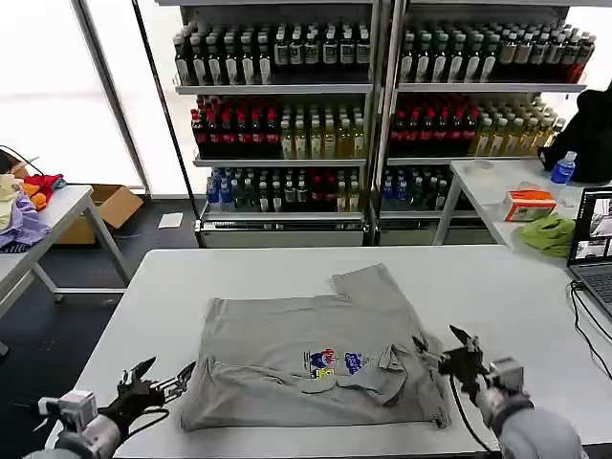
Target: Fold and organize the clothes.
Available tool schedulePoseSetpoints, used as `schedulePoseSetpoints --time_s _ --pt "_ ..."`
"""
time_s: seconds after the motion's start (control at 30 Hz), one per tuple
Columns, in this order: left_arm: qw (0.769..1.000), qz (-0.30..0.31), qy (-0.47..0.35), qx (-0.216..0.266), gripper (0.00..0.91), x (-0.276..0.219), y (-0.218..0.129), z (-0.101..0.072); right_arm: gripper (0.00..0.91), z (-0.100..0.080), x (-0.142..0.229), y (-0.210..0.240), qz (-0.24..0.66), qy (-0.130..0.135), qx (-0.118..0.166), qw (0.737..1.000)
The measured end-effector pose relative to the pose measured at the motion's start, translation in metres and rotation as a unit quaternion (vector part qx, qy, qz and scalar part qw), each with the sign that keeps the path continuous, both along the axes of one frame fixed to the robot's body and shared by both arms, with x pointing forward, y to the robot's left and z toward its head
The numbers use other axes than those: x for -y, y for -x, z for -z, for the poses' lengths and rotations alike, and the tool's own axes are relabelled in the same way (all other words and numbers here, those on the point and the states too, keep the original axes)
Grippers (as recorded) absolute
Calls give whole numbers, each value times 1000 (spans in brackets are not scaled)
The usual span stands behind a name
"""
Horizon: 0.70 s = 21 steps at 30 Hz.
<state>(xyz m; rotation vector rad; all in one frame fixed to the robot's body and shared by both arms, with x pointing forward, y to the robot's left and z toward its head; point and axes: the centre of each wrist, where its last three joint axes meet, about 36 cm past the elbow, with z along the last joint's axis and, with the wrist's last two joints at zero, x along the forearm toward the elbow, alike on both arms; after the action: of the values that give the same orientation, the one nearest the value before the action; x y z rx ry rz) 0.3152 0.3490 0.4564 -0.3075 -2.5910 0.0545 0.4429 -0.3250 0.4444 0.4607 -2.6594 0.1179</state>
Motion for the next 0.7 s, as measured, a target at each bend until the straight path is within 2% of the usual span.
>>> schedulePoseSetpoints --time_s 0.17,0.3,0.5,0.7 --pt "999 36 7 2 907 -7 -41 9 907 2 -4 -61 -26 -1 -10 1000" --pt "999 51 9 -4 907 -12 -73 18 907 -3 -8 -98 -35 1 -13 999" --pt "998 64 15 -11 907 -16 -115 30 907 -1 -13 -139 -35 7 -29 999" --pt "997 70 13 -20 907 -16 -147 40 907 11 -19 -161 -34 14 -50 998"
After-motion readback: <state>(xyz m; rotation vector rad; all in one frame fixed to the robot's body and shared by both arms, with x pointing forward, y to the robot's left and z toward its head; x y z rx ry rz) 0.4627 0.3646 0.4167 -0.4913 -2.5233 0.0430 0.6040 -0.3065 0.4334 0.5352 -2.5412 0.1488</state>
